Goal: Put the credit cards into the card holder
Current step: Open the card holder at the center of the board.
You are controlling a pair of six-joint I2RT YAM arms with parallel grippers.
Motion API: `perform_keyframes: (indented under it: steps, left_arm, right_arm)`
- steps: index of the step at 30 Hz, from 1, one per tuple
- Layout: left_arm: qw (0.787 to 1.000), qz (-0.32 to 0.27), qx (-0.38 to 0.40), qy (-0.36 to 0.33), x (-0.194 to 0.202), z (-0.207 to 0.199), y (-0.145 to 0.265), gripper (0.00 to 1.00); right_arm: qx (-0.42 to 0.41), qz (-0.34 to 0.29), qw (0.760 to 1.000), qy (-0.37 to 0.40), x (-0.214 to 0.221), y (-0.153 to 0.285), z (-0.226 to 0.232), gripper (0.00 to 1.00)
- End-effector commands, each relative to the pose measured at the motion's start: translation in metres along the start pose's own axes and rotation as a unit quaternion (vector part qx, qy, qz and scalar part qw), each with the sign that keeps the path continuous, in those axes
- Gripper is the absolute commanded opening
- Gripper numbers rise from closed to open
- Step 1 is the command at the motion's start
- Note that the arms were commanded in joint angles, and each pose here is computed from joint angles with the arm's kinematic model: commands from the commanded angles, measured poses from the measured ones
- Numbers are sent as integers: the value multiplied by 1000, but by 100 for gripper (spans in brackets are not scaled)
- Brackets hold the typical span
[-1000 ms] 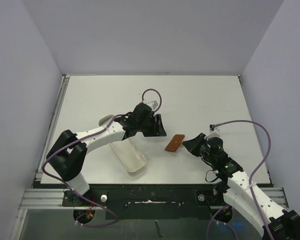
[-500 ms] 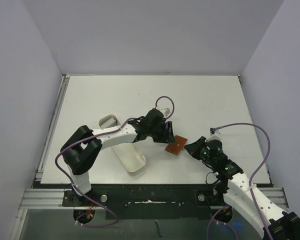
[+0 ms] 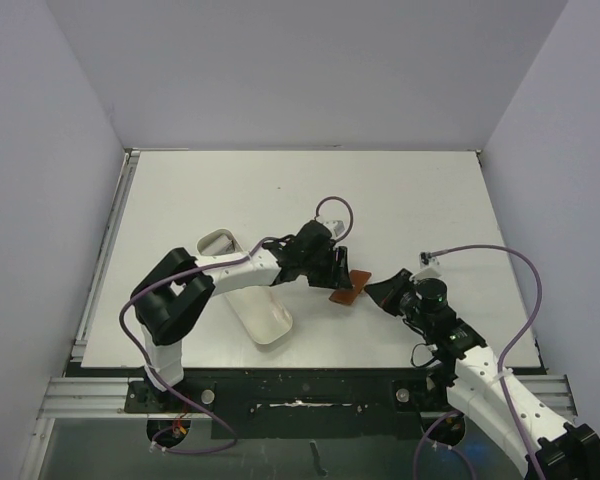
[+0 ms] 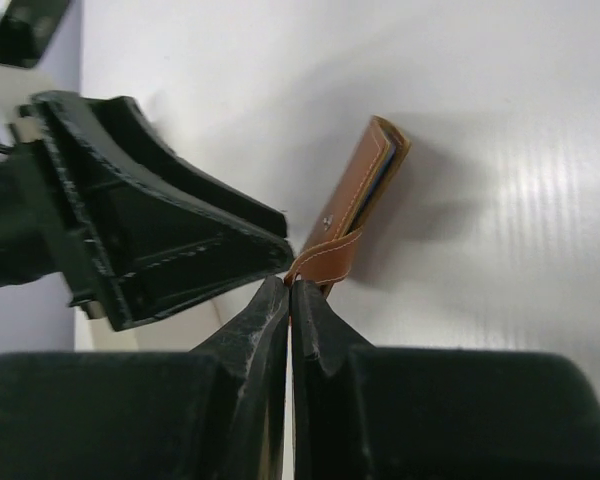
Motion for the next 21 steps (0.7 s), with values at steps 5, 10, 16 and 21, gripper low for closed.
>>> perform_keyframes:
  steps: [5, 10, 16, 21]
  left_arm:
    - [993, -113, 15, 34, -35, -2, 50, 48]
    - [992, -114, 28, 34, -37, 0, 54, 48]
    - [992, -93, 79, 13, -39, -14, 51, 48]
    - [989, -128, 54, 43, -51, -2, 63, 48]
  right_arm:
    - [-114, -29, 993, -14, -35, -17, 46, 0]
    - [-66, -1, 997, -34, -19, -25, 24, 0]
    - [-73, -20, 996, -41, -31, -17, 21, 0]
    - [-140, -50, 989, -20, -60, -7, 52, 0]
Point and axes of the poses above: each gripper's point midway between its finger pads, its own y axis back along the fingers, its own z axis along the line the jaws close on, x = y × z, the point moved 7 cm from there along y, back along the fingers, and after that the axes turned 10 degrees about y, right-handed, at the moved point
